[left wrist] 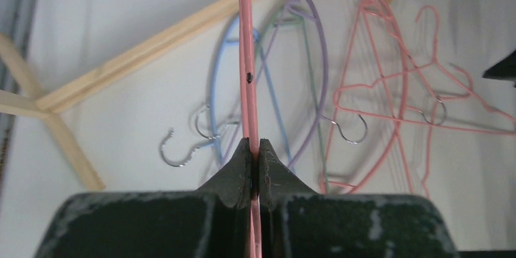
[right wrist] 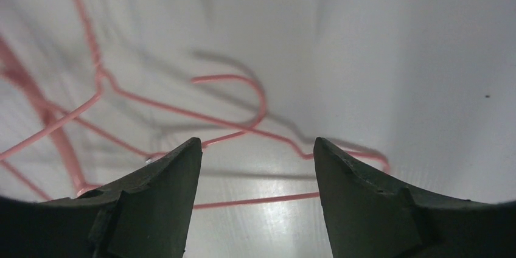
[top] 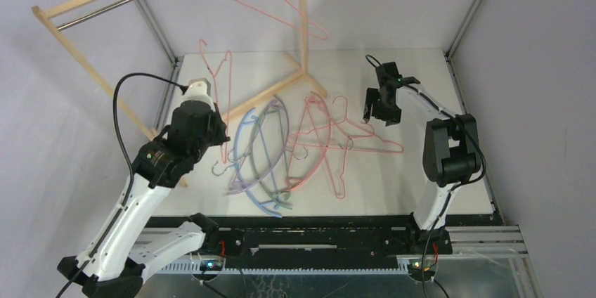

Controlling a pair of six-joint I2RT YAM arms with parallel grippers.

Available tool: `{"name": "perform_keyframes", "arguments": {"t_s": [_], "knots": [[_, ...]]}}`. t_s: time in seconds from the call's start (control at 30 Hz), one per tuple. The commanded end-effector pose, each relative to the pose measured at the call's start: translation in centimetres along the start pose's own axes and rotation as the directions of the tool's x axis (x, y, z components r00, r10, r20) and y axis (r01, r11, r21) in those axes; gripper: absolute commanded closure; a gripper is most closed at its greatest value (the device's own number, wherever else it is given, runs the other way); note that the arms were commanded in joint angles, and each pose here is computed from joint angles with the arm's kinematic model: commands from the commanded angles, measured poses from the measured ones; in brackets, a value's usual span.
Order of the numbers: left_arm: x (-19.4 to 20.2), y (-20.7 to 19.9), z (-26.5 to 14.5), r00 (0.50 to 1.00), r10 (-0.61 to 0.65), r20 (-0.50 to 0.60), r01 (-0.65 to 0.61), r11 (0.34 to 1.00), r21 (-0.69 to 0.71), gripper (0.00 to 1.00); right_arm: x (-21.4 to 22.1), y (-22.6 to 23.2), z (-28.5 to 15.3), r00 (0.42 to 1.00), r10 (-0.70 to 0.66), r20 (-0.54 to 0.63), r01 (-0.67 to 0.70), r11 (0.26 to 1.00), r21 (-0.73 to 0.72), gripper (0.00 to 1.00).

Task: Organize the hangers
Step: Place the hanger at the clothesline.

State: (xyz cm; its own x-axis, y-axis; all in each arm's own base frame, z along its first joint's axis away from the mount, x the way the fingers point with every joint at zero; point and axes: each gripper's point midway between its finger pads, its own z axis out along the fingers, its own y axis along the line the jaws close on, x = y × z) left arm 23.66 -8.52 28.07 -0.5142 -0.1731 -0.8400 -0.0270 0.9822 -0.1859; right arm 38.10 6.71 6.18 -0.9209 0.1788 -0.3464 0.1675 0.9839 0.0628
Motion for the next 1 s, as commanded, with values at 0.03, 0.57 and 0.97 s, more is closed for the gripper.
{"name": "perform_keyframes", "arguments": {"t_s": [0.03, 0.57, 0.97], "knots": [[-8.4, 0.3, -0.2, 0.977, 0.061, 0.203, -0.043, 0.995, -0.092, 1.0, -0.7, 3.3, -3.6, 0.993, -0.066, 0.095, 0.072, 0.995, -0.07, 0.24], [-22.5, -0.9, 0.3, 0.91, 0.136, 0.391, -0.055, 0.976, -0.213, 1.0, -0.2, 5.3, -3.8, 0.995, -0.063, 0.073, 0.073, 0.986, -0.148, 0.24], [-18.2, -2.4, 4.5, 0.939, 0.103, 0.329, -0.064, 0.99, -0.129, 1.0, -0.3, 5.0, -3.8, 0.996, -0.053, 0.072, 0.063, 0.987, -0.148, 0.24]]}}
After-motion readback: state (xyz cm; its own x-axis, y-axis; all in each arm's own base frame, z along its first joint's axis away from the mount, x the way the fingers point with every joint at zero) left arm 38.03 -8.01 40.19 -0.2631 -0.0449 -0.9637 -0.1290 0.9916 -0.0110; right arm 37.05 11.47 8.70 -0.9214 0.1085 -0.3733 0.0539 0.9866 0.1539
